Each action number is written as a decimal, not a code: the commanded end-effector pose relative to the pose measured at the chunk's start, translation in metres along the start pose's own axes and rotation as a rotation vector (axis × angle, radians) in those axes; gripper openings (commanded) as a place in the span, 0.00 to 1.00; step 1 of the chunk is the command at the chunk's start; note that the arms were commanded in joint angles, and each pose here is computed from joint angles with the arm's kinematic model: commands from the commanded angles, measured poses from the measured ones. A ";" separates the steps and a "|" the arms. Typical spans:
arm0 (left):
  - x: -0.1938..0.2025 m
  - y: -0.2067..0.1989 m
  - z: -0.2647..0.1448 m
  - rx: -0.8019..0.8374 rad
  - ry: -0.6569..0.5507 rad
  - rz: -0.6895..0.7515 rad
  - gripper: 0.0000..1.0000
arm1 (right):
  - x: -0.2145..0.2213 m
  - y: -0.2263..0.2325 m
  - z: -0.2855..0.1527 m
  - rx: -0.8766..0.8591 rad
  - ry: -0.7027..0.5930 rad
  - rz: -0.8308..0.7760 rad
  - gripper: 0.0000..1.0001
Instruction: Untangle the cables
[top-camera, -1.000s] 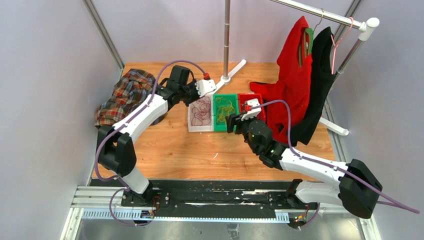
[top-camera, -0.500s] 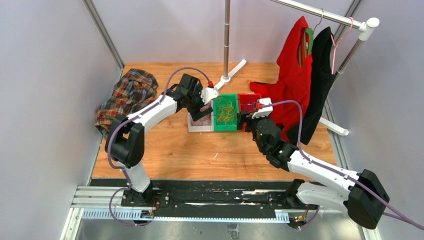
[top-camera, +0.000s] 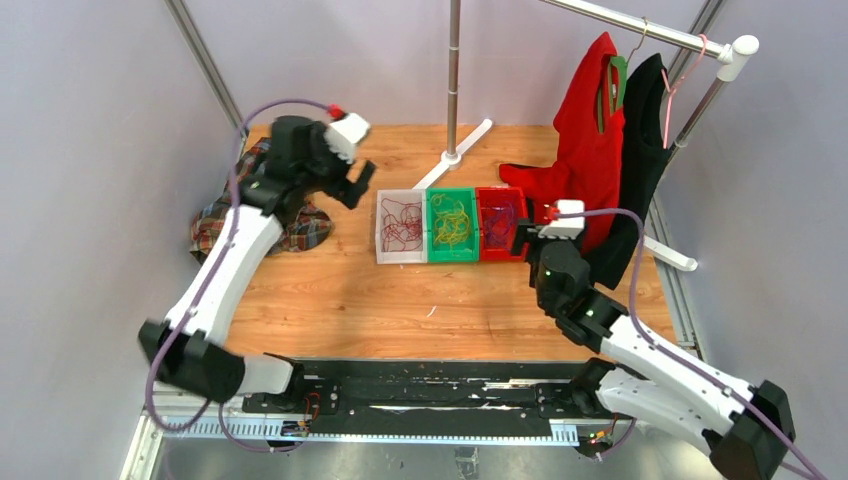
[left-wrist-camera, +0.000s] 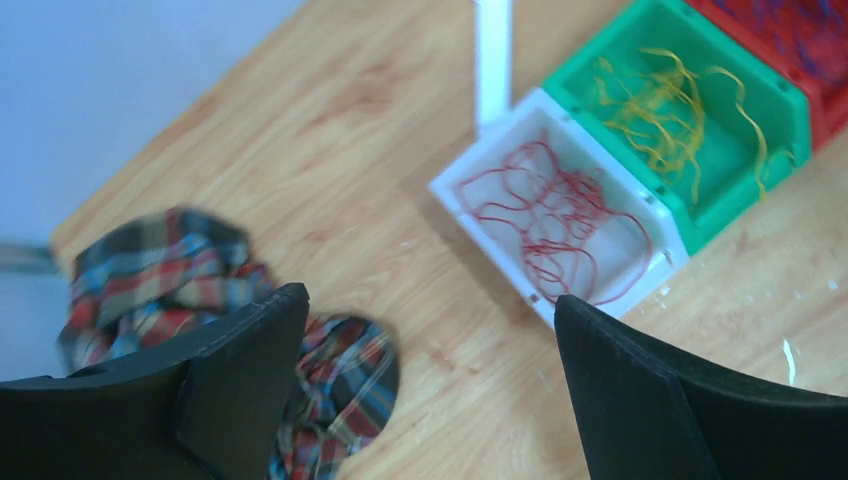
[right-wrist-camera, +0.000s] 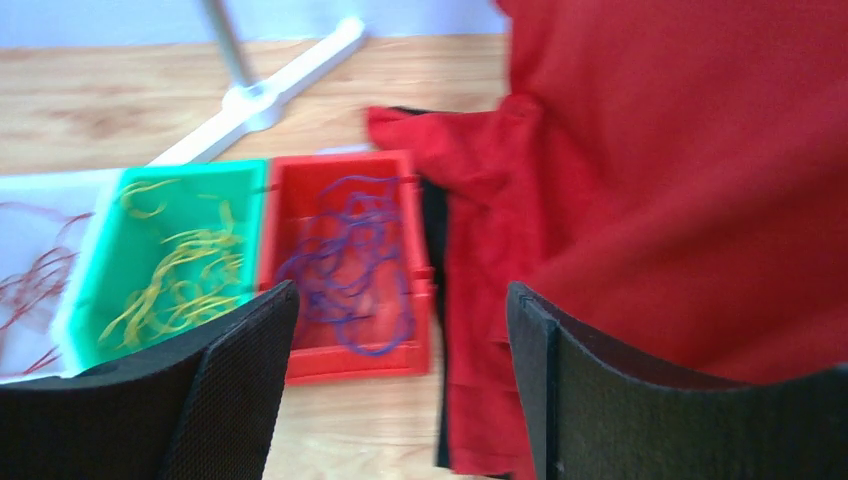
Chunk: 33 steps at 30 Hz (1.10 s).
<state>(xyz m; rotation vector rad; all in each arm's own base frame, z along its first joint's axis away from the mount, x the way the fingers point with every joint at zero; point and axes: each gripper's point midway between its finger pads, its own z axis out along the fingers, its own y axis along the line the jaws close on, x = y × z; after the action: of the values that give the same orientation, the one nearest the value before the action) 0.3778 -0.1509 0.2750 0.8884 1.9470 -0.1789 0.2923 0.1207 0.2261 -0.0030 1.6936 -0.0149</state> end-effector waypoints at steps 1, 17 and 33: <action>0.019 0.027 -0.036 -0.152 -0.080 -0.191 0.98 | 0.017 -0.071 -0.010 0.255 0.000 -0.050 0.76; 0.186 0.028 0.006 -0.413 -0.209 -0.270 0.98 | 0.078 -0.168 -0.019 0.506 -0.053 -0.115 0.76; 0.205 0.036 0.008 -0.573 -0.433 -0.270 0.98 | 0.125 -0.158 0.036 0.334 -0.010 -0.120 0.76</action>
<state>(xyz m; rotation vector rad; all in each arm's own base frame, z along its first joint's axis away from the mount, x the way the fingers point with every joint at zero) 0.3482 -0.0308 0.0909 0.2672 1.7549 0.0181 0.2924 -0.0487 0.0768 0.1737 1.7800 -0.4708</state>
